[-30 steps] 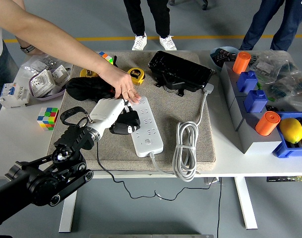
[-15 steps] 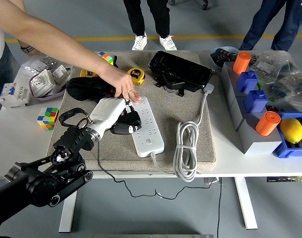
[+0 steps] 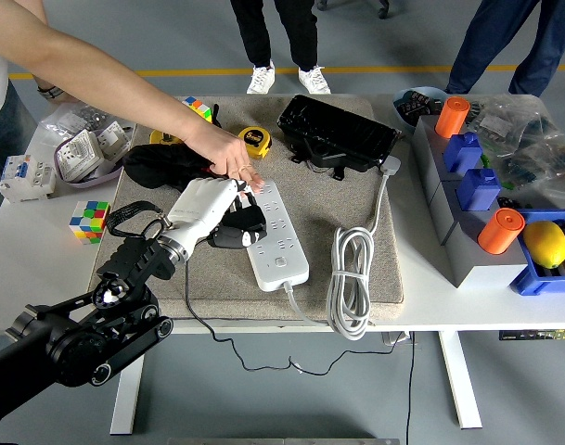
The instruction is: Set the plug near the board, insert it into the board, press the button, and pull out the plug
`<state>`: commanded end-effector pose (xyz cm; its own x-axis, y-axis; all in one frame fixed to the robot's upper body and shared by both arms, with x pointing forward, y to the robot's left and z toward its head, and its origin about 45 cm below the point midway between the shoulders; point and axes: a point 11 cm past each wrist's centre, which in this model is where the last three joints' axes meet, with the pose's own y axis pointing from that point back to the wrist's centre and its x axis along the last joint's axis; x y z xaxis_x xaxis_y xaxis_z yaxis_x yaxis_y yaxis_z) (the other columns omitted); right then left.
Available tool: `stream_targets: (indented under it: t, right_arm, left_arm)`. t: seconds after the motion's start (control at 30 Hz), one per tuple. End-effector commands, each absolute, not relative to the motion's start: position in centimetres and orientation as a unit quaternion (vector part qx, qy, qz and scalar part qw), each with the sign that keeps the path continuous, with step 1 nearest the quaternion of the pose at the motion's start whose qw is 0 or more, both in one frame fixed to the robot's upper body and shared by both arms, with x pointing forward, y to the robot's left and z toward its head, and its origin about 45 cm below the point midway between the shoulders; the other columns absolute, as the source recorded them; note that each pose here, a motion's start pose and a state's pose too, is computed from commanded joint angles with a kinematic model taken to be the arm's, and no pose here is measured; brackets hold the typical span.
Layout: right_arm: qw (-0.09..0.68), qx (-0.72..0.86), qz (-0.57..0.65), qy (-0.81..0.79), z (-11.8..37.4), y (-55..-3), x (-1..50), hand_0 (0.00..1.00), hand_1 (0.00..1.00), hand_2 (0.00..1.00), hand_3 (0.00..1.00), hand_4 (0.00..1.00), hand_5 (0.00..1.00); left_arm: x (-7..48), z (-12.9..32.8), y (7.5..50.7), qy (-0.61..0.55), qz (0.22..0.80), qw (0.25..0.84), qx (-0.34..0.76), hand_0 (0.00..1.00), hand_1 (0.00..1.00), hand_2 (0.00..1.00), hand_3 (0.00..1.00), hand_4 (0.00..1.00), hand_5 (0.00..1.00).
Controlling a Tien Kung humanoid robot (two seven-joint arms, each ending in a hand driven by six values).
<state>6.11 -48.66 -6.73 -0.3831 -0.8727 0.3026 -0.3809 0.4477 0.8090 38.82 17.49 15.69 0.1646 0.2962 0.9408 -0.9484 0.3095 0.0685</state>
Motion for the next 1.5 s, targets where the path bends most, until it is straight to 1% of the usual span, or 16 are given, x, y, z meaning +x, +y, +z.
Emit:
stream_targets:
  t: [0.37, 0.67, 0.9, 1.03, 1.17, 1.5]
  right_arm:
    - [0.374, 0.411, -0.328, -0.764, -6.8, -48.6, 6.2, 0.607, 0.613, 0.565, 0.542, 0.706, 0.212]
    - [0.374, 0.411, -0.328, -0.764, -6.8, -48.6, 6.2, 0.606, 0.613, 0.565, 0.541, 0.705, 0.212]
    - [0.374, 0.411, -0.328, -0.764, -6.8, -48.6, 6.1, 0.606, 0.613, 0.565, 0.541, 0.705, 0.212]
    - [0.373, 0.411, -0.328, -0.765, -6.8, -48.6, 6.2, 0.606, 0.613, 0.565, 0.541, 0.705, 0.212]
    - [0.373, 0.411, -0.328, -0.765, -6.7, -48.6, 6.2, 0.605, 0.612, 0.565, 0.541, 0.705, 0.212]
    - [0.374, 0.412, -0.328, -0.763, -6.8, -48.5, 6.2, 0.606, 0.612, 0.564, 0.541, 0.705, 0.211]
  left_arm:
    - [39.2, 15.1, 18.3, -0.43, 0.471, 0.676, 0.369, 0.248, 0.365, 0.313, 0.505, 0.777, 0.116]
    - [39.4, 16.1, 18.4, -0.422, 0.487, 0.683, 0.345, 0.244, 0.357, 0.31, 0.503, 0.777, 0.116]
    - [39.1, 16.9, 17.3, -0.454, 0.465, 0.688, 0.322, 0.243, 0.357, 0.309, 0.5, 0.774, 0.118]
    - [39.1, 17.2, 17.3, -0.459, 0.464, 0.688, 0.318, 0.242, 0.353, 0.307, 0.499, 0.772, 0.121]
    - [39.6, 17.5, 18.2, -0.458, 0.472, 0.68, 0.323, 0.241, 0.35, 0.307, 0.499, 0.771, 0.121]
    - [40.5, 17.0, 22.8, -0.451, 0.501, 0.648, 0.354, 0.244, 0.356, 0.311, 0.504, 0.776, 0.13]
